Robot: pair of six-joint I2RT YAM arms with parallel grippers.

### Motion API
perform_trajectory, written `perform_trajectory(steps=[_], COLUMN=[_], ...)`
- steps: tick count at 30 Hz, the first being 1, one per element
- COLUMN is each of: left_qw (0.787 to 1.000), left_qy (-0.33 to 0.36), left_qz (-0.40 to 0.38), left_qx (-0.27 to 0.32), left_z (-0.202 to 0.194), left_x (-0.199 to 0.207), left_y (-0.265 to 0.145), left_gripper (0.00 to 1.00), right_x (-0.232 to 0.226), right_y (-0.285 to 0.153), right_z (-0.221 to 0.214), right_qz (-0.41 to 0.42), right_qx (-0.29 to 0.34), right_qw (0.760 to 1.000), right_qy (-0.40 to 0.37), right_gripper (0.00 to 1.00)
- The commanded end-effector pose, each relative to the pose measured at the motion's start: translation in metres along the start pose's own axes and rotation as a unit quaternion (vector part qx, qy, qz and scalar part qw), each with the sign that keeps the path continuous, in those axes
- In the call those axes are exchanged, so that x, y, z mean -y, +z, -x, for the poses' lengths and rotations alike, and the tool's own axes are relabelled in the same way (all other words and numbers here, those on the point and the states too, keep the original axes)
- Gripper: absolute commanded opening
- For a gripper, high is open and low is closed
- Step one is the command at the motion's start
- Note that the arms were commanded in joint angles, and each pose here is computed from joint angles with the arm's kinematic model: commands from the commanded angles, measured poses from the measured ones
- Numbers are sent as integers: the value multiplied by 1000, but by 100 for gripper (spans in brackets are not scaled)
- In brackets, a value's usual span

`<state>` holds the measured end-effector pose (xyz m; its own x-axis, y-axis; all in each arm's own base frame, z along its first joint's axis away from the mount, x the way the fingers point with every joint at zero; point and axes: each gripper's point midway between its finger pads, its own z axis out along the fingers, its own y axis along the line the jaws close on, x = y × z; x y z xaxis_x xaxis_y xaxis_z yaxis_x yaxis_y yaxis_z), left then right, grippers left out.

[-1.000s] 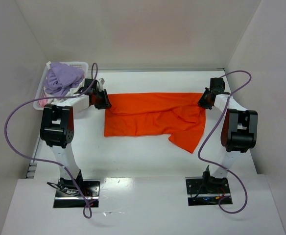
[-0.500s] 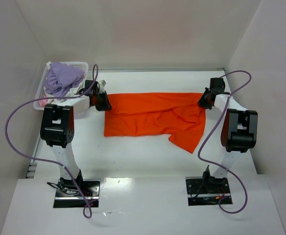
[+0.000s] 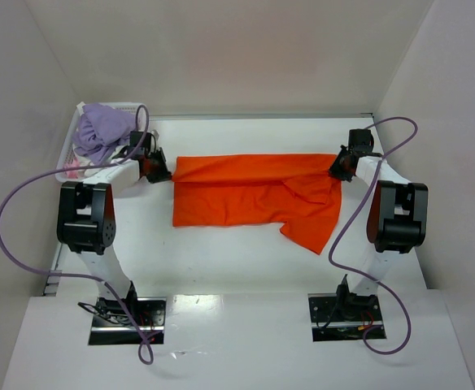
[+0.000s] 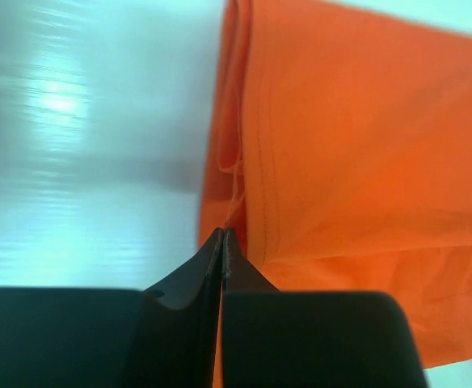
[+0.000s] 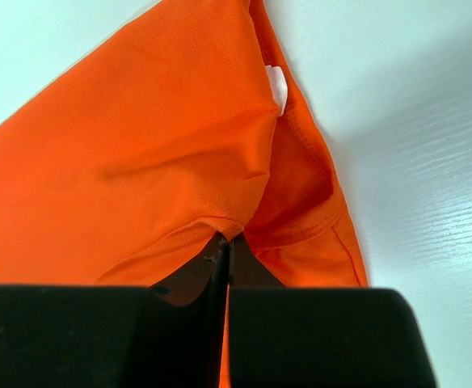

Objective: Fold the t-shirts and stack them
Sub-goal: Fold the flattened tshirt in 1/3 of the way

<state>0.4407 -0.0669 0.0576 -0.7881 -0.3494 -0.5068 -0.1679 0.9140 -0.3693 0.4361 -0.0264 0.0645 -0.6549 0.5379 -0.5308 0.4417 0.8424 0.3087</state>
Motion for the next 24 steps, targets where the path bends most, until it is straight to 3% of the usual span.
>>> perform_trajectory(steps=[1, 10, 18, 24], left_qw=[999, 999, 998, 996], left_qy=[-17, -19, 3, 18], left_qz=[33, 33, -12, -11], left_qx=[26, -15, -67, -89], left_z=[14, -6, -28, -44], left_x=[-14, -20, -9, -6], left_y=[-19, -5, -3, -6], left_gripper=[0, 0, 1, 11], right_x=[-5, -3, -2, -2], right_y=[-8, -9, -8, -4], right_z=[24, 27, 29, 29], right_qz=[6, -2, -8, -11], right_qx=[35, 40, 37, 33], right_qw=[999, 999, 999, 999], right_qy=[-2, -1, -1, -6], right_gripper=[0, 0, 0, 0])
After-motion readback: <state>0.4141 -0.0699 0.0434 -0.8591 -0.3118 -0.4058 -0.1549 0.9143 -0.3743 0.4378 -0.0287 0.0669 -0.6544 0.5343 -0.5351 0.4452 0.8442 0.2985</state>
